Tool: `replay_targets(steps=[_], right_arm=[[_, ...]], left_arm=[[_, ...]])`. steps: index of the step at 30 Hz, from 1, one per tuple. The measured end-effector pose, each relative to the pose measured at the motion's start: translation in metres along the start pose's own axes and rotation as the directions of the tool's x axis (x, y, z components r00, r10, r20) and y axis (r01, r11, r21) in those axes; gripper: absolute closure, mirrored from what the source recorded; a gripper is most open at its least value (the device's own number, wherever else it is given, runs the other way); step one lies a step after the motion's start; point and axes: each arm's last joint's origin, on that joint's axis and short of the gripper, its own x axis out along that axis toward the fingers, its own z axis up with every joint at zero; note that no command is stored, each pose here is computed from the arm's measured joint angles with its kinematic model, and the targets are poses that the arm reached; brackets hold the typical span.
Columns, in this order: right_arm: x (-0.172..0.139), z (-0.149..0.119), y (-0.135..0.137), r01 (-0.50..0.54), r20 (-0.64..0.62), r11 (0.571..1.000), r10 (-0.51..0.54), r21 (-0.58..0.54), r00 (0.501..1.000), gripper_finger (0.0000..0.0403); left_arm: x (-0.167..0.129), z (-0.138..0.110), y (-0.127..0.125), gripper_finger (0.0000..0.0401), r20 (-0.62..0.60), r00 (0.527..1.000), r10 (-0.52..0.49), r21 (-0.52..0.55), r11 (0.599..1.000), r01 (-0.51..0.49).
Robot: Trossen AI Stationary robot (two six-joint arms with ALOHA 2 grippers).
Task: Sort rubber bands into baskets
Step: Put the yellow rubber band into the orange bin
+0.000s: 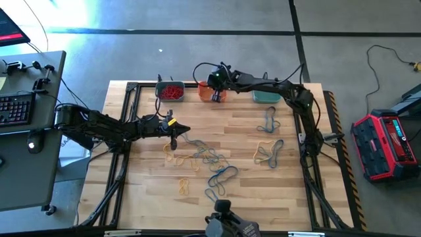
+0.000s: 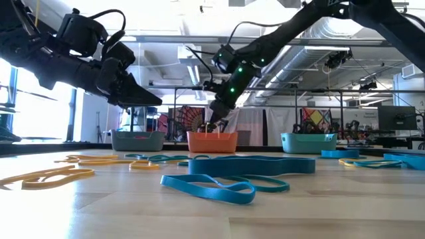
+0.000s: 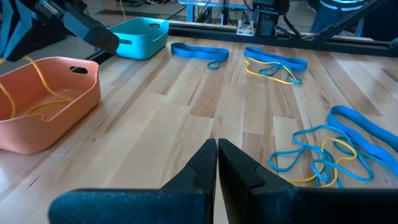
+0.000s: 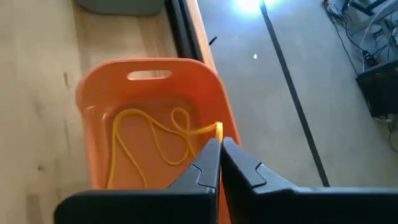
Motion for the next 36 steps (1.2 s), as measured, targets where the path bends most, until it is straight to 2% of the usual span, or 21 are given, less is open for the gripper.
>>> replay_targets(steps=[5,13,16,18,21,23,25,29,36], right_arm=[[0.001,-0.004,-0.002,-0.049,-0.002,0.997,0.050,0.064,0.999,0.0391],[0.000,-0.010,0.002,-0.095,-0.058,0.985,0.104,0.142,0.993,0.0310],[-0.001,-0.012,0.003,-0.103,-0.081,0.984,0.115,0.144,0.990,0.0299],[-0.004,-0.011,0.003,-0.090,-0.112,0.983,0.108,0.161,0.988,0.0307],[-0.017,-0.002,0.002,-0.050,-0.124,0.984,0.072,0.172,0.990,0.0343],[-0.030,0.007,0.002,-0.036,-0.090,0.986,0.051,0.165,0.995,0.0379],[-0.040,0.012,0.005,-0.056,-0.032,0.982,0.063,0.179,0.997,0.0396],[-0.050,0.011,0.022,-0.124,0.089,0.968,0.106,0.220,0.990,0.0399],[-0.083,-0.010,0.061,-0.162,0.243,0.948,0.095,0.275,0.965,0.0402]], left_arm=[[0.000,0.000,0.000,0.0394,0.002,1.000,0.000,0.000,1.000,0.000],[0.000,0.000,0.000,0.0394,0.002,1.000,0.000,-0.009,1.000,0.000],[0.000,0.000,0.000,0.0394,0.002,1.000,0.000,-0.009,1.000,0.000],[0.000,0.000,0.000,0.0394,0.002,1.000,0.000,-0.009,1.000,0.000],[0.000,0.000,0.000,0.0394,0.002,1.000,0.000,0.000,1.000,0.000],[0.000,0.000,0.000,0.0394,0.004,1.000,0.005,0.016,1.000,-0.006],[0.000,0.001,0.001,0.0394,0.008,1.000,0.020,0.018,1.000,-0.021],[0.000,0.001,0.002,0.0394,0.009,0.998,0.054,0.017,0.998,-0.054],[0.000,0.001,0.001,0.0394,0.010,0.999,0.041,0.012,0.999,-0.041]])
